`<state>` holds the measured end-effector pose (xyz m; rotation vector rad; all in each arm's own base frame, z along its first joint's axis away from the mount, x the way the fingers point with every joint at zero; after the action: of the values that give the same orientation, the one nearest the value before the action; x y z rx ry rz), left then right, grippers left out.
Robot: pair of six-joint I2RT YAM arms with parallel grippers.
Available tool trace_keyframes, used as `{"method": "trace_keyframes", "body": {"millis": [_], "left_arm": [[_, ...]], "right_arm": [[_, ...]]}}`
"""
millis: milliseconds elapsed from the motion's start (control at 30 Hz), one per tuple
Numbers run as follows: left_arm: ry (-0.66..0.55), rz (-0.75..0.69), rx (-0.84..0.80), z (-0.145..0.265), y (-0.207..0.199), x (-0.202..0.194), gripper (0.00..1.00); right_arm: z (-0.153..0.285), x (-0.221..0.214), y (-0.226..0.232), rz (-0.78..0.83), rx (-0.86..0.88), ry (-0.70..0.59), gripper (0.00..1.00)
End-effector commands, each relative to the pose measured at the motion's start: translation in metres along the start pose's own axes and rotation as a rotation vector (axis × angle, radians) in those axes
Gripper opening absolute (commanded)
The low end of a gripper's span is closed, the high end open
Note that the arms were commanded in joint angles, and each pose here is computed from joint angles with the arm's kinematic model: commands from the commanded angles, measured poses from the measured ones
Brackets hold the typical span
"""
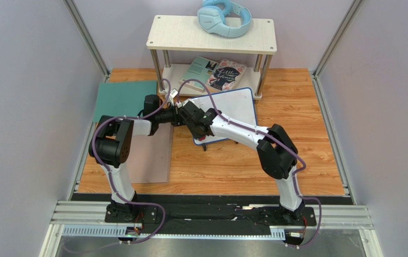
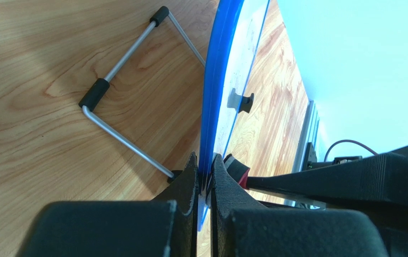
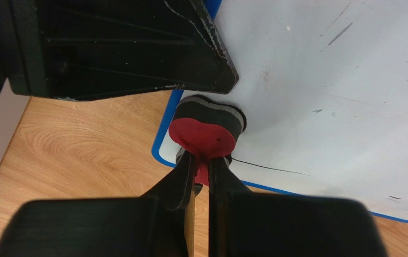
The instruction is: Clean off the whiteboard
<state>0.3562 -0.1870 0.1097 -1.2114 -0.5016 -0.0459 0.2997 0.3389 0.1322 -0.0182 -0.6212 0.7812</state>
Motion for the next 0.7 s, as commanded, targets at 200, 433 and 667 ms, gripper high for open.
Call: {"method": "trace_keyframes", "body": {"millis": [200, 433, 667], "left_arm": [[-0.032, -0.039, 0.013, -0.003, 0.002, 0.005, 0.00], [-0.030, -0.040, 0.011, -0.003, 0.001, 0.005, 0.00], [-0.031, -0.040, 0.012, -0.003, 0.001, 0.005, 0.00]], "right_arm": [[-0.016, -0.033, -0.031, -0.138, -0.158, -0.052, 0.00], [0.002, -0.036, -0.066, -0.239, -0.326, -0.128, 0.00], [0.008, -0.038, -0.095, -0.307, -0.372, -0.115, 0.00]]}}
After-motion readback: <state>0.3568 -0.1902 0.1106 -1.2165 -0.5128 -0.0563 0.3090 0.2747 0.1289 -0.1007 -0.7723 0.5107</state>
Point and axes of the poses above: each gripper's point midway between its finger pads, its own z axis back along the fingers, its own y axis along the line the jaws close on, x = y × z, the point moved 6 cm from there along z, back along the fingers, and after that the axes turned 12 degrees about z, right-handed, at the moved point
